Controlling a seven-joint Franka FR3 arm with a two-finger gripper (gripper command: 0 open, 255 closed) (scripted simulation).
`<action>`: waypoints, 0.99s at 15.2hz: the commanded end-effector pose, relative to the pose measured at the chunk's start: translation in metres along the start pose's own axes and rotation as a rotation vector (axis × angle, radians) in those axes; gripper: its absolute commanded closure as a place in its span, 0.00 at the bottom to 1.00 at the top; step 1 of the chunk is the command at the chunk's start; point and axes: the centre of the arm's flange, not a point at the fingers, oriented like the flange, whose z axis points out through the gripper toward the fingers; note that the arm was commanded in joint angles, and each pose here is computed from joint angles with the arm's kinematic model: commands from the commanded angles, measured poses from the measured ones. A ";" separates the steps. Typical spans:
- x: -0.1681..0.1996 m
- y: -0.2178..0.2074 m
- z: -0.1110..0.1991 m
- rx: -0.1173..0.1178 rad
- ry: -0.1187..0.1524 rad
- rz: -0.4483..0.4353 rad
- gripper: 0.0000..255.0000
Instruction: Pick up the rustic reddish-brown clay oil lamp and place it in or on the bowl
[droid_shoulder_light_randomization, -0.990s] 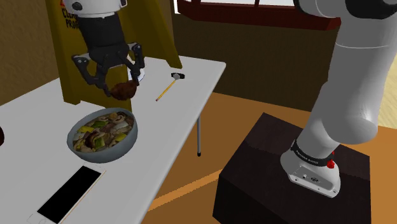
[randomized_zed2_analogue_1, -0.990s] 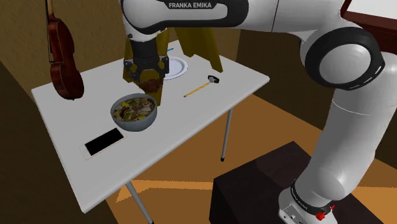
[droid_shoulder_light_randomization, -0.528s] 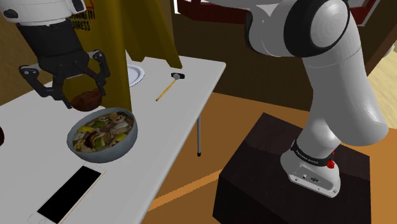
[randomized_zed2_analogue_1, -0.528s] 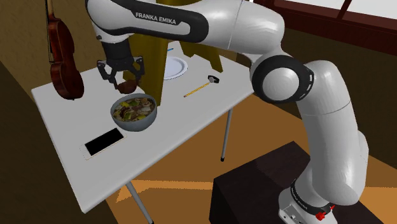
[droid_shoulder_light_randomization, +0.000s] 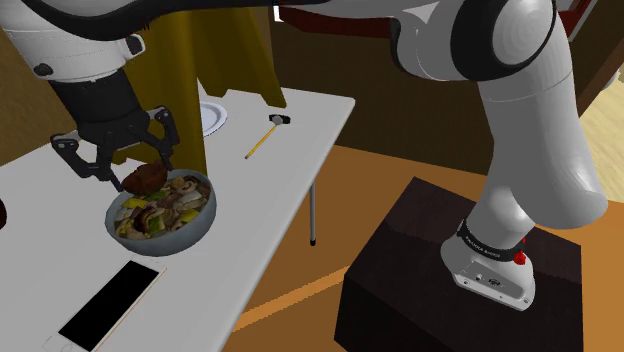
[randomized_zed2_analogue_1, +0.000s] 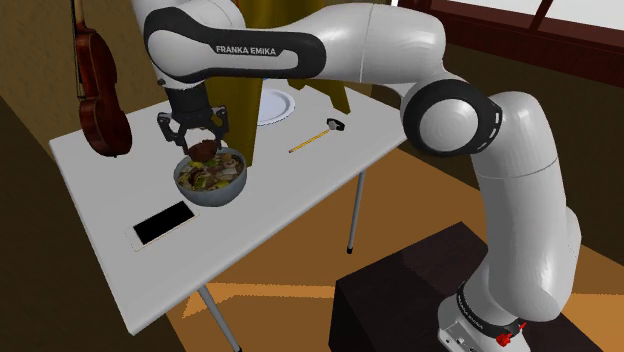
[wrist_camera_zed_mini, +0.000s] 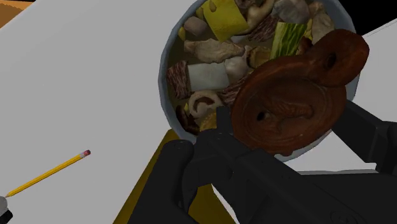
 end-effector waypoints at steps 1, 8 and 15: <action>0.000 0.001 0.010 0.001 0.000 0.000 1.00; 0.000 0.002 0.028 0.001 0.000 0.000 1.00; 0.000 0.002 0.028 0.001 0.000 0.000 0.00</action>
